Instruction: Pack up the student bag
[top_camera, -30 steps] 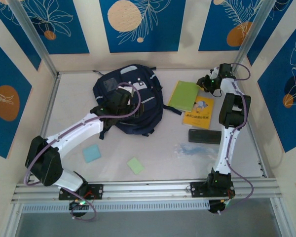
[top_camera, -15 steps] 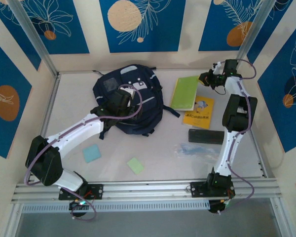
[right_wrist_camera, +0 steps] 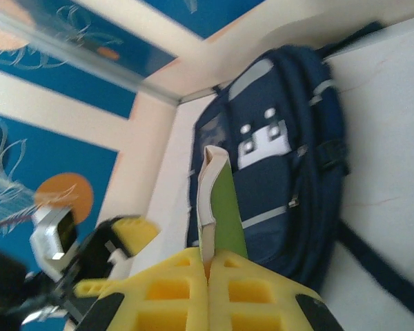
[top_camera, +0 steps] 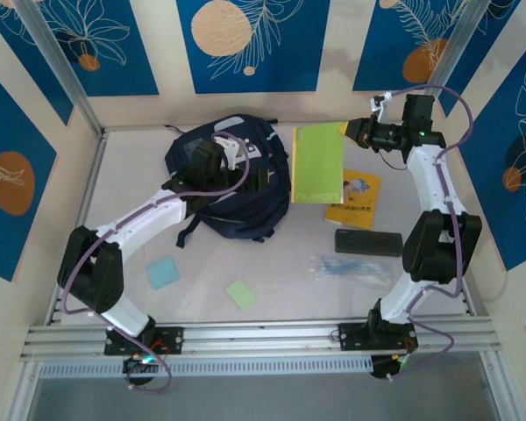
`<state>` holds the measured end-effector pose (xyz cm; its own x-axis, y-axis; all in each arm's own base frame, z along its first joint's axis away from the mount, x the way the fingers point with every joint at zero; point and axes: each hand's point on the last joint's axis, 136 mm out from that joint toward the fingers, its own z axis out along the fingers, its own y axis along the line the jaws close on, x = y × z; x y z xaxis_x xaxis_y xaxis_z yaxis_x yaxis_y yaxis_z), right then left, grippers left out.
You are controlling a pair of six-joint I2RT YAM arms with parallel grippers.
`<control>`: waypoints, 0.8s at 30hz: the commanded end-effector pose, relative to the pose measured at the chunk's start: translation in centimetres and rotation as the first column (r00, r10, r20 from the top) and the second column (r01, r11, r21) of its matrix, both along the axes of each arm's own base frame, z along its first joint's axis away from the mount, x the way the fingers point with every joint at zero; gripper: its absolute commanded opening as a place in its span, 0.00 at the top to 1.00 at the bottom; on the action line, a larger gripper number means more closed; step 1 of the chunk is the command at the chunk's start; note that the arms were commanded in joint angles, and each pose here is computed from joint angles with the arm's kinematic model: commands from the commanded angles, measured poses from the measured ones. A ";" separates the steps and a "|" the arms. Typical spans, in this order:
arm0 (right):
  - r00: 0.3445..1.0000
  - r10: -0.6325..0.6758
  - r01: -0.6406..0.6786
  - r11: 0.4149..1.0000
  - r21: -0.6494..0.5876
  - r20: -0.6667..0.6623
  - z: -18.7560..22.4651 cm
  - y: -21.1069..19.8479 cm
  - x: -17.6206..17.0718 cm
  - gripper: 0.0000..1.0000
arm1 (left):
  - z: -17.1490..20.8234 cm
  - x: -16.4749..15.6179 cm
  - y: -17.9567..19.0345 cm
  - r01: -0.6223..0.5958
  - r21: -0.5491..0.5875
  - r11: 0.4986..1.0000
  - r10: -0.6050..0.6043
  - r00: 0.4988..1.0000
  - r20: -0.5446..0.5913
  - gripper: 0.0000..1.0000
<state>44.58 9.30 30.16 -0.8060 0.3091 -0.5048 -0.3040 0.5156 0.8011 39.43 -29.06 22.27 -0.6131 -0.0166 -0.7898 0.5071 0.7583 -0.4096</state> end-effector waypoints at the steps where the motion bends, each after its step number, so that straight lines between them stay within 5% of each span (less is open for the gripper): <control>1: 0.993 0.122 -0.120 0.989 0.091 -0.009 1.4 2.7 -3.4 1.00 | 3.5 -0.2 -3.0 0.156 -0.141 0.978 -0.145 0.986 0.086 0.00; 18: 0.958 0.285 -0.281 0.930 0.236 0.018 1.7 7.2 -6.5 1.00 | 2.0 -1.4 -6.6 0.316 -0.365 0.876 -0.318 0.946 0.056 0.01; 24: 0.966 0.257 -0.243 0.944 0.224 -0.033 -0.4 6.9 -5.2 1.00 | 3.2 -2.2 -6.9 0.355 -0.418 0.836 -0.360 0.930 0.070 0.28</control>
